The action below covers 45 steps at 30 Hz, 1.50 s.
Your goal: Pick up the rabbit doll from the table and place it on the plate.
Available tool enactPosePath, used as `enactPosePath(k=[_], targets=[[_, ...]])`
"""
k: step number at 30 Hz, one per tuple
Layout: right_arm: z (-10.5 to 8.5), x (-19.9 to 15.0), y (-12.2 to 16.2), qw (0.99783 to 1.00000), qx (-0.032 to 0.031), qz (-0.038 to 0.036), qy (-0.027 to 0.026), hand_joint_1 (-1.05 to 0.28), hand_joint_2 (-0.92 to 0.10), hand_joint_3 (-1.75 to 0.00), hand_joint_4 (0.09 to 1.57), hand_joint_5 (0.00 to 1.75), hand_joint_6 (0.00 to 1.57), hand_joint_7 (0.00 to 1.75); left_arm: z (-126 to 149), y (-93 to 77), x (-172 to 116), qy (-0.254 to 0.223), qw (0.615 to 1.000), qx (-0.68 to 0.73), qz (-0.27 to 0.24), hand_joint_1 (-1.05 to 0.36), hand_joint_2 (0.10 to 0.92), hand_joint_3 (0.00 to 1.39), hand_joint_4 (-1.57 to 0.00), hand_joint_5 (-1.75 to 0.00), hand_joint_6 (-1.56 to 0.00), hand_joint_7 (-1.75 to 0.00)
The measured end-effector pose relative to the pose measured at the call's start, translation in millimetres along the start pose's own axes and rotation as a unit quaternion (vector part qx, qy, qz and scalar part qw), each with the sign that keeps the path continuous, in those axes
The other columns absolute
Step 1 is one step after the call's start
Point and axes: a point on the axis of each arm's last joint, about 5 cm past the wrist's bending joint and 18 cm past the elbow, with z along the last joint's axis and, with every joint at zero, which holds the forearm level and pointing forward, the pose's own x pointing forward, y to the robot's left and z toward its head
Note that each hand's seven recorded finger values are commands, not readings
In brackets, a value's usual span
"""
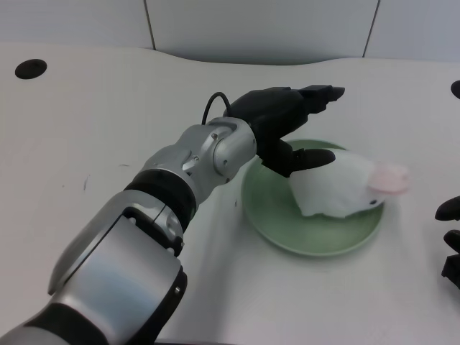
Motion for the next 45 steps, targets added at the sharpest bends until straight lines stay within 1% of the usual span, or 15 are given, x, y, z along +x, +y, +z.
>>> enactPosePath(k=[4, 5, 7, 11, 14, 16, 19, 23, 26, 28, 32, 36, 39, 42, 45], targets=[[0.5, -0.1, 0.2, 0.99998, -0.0067, -0.0010, -0.0006, -0.40, -0.92, -0.13, 1.39, 1.75, 0.75, 1.75, -2, 2.7, -1, 0.001, 1.000, 0.020, -0.007, -1.05, 0.921, 0.89, 0.00, 0.00, 0.00, 0.00], [0.8, 0.1, 0.2, 0.99997, -0.0081, -0.0013, -0.0005, -0.40, -0.92, -0.14, 1.42, 1.75, 0.93, 1.75, -4, 4.9, -2, 0.002, 0.999, 0.033, -0.009, -1.05, 0.921, 0.89, 0.00, 0.00, 0.00, 0.00], [1.1, 0.2, 0.3, 0.99996, -0.0090, -0.0013, -0.0003, -0.38, -0.92, -0.14, 1.45, 1.75, 0.92, 1.75, -10, 11.3, -6, 0.004, 0.998, 0.056, -0.007, -1.05, 0.921, 0.88, 0.00, 0.00, 0.00, 0.00], [0.5, -0.3, 0.1, 0.99998, -0.0056, 0.0010, -0.0018, -0.37, -0.92, -0.13, 1.38, 1.75, 0.70, 1.75, -28, 27.8, -18, 0.014, 0.998, 0.052, 0.016, -1.05, 0.921, 0.88, 0.00, 0.00, 0.00, 0.00], [0.1, -0.5, 0.1, 1.00000, -0.0023, 0.0014, -0.0004, -0.36, -0.92, -0.15, 1.36, 1.75, 0.71, 1.75, -40, 45.3, -28, 0.013, 0.999, -0.033, 0.034, -1.05, 0.921, 0.82, -0.01, 0.00, 0.00, 0.00], [0.1, -0.4, 0.1, 1.00000, -0.0024, 0.0017, 0.0001, -0.37, -0.92, -0.17, 1.39, 1.75, 0.95, 1.75, -48, 54.8, -36, 0.003, 0.992, -0.119, 0.033, -1.05, 0.921, 0.78, -0.01, -0.01, 0.00, 0.00], [-0.2, -0.5, 0.0, 0.99999, -0.0007, 0.0031, 0.0007, -0.37, -0.92, -0.16, 1.39, 1.75, 0.83, 1.75, -62, 59.6, -48, -0.030, 0.970, -0.239, 0.020, -1.05, 0.921, 0.78, -0.02, -0.01, 0.00, 0.00], [-0.5, -0.5, 0.0, 0.99999, 0.0017, 0.0037, 0.0019, -0.38, -0.92, -0.16, 1.41, 1.75, 0.85, 1.75, -75, 54.3, -57, -0.039, 0.948, -0.315, 0.004, -1.05, 0.921, 0.76, -0.04, -0.02, 0.00, 0.00], [-0.6, -1.0, -0.2, 0.99998, -0.0002, 0.0054, 0.0021, -0.38, -0.92, -0.17, 1.49, 1.75, 1.05, 1.75, -100, 41.2, -75, -0.059, 0.862, -0.504, 0.008, -1.05, 0.921, 0.75, -0.02, -0.01, 0.00, 0.00], [-0.8, -1.5, -0.4, 0.99998, -0.0005, 0.0040, 0.0040, -0.38, -0.92, -0.18, 1.52, 1.75, 1.15, 1.75, -114, 23.3, -85, -0.085, 0.770, -0.633, 0.015, -1.05, 0.921, 0.74, 0.00, 0.00, 0.00, 0.00], [-0.4, -1.0, -0.5, 0.99999, 0.0000, 0.0031, 0.0037, -0.38, -0.92, -0.14, 1.52, 1.75, 1.02, 1.75, -125, -8.7, -99, -0.123, 0.625, -0.770, 0.040, -1.05, 0.921, 0.70, -0.02, -0.01, 0.00, 0.00], [-0.3, -0.6, -0.5, 0.99997, 0.0039, 0.0040, 0.0054, -0.38, -0.92, -0.13, 1.52, 1.75, 1.07, 1.75, -128, -28.7, -107, -0.122, 0.584, -0.801, 0.044, -1.05, 0.921, 0.70, -0.02, -0.01, 0.00, 0.00], [0.1, -0.1, -0.5, 0.99997, 0.0038, 0.0040, 0.0049, -0.38, -0.92, -0.16, 1.51, 1.75, 1.01, 1.75, -131, -33.7, -112, -0.139, 0.572, -0.807, 0.058, -1.00, 0.921, 0.57, -0.14, -0.07, -0.05, -0.02], [-0.4, -1.2, -0.9, 0.99995, 0.0046, 0.0082, 0.0045, -0.37, -0.92, -0.18, 1.53, 1.75, 1.04, 1.75, -140, -51.0, -132, -0.140, 0.550, -0.818, 0.096, -0.90, 0.921, 0.41, -0.38, -0.21, -0.27, -0.08], [-0.6, -1.8, -1.2, 0.99994, 0.0050, 0.0085, 0.0055, -0.39, -0.92, -0.16, 1.50, 1.75, 1.07, 1.75, -146, -69.4, -149, -0.123, 0.523, -0.836, 0.113, -0.84, 0.921, 0.31, -0.53, -0.57, -0.57, -0.08]])
